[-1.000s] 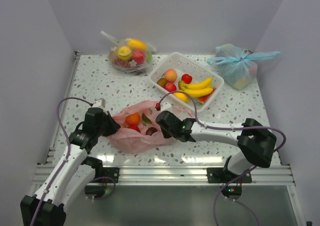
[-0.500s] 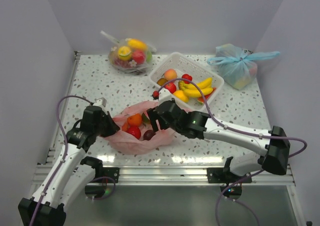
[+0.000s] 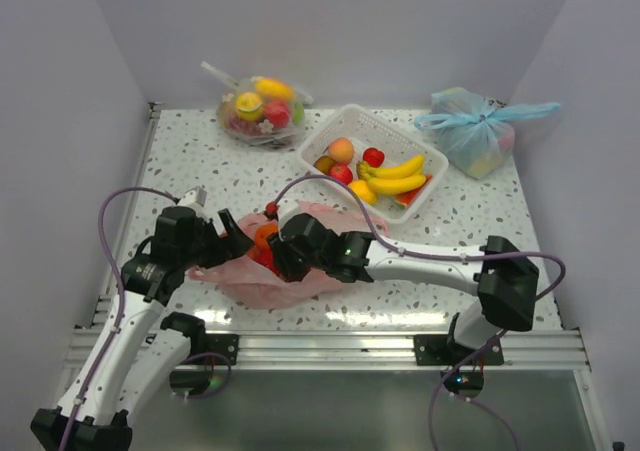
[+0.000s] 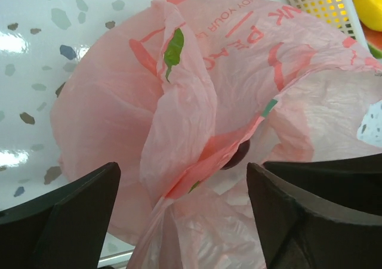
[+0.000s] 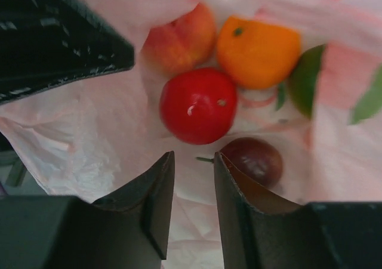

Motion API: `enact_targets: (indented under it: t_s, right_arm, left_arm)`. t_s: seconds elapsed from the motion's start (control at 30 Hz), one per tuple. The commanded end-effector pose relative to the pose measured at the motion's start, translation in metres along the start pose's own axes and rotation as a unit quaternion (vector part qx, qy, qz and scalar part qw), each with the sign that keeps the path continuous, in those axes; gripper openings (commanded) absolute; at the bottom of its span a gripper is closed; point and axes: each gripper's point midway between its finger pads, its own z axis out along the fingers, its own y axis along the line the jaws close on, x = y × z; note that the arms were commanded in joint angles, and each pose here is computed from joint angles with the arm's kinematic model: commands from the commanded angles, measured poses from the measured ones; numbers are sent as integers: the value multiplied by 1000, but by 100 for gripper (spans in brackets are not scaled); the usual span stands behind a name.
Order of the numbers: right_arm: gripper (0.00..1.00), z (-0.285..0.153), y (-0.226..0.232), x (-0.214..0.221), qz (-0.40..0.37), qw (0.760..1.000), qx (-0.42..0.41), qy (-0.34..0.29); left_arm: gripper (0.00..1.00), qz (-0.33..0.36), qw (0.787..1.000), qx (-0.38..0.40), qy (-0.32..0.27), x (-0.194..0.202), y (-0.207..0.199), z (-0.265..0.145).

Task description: Untie the knot of the plastic bag and take out the fruit

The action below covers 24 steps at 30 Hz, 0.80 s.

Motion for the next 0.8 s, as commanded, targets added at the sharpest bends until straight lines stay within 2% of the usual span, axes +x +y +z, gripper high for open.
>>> enact_targets:
  t_s: [0.0,0.07,0.1,0.27,0.47,0.57,0.6,0.67,0.7,0.77]
  right_arm:
    - [35,14,53,13,17,995,-96,5]
    - [33,17,70,26,20,991,-130,18]
    - [32,20,77,21,38,989,-142,5]
    - [33,23,107,45,56,969,-238,32]
    - [33,20,107,40,56,968,-243,15]
    - [36,17,97,38,50,974,-219,12]
    - [41,20,87,35,43,981,-191,3]
    - [46,21,67,42,31,989,-141,12]
    - [49,18,58,42,22,992,-121,11]
    - [54,19,35,42,7,998,-63,2]
  left_arm:
    - [94,-35,999,21,9,4,-11,-11]
    - [99,-56,998,17,18,13,-7,-9]
    - [100,-60,998,17,16,15,-6,-10]
    - [100,-88,995,-2,42,41,12,4]
    - [97,-109,992,-3,69,66,24,23]
    - [81,-110,991,-7,76,72,29,27]
    - [69,-109,991,-9,76,73,30,27]
    - [59,-104,991,-8,78,74,30,26]
    - [44,-105,992,-5,77,74,29,26]
    - [28,-104,992,1,71,71,27,25]
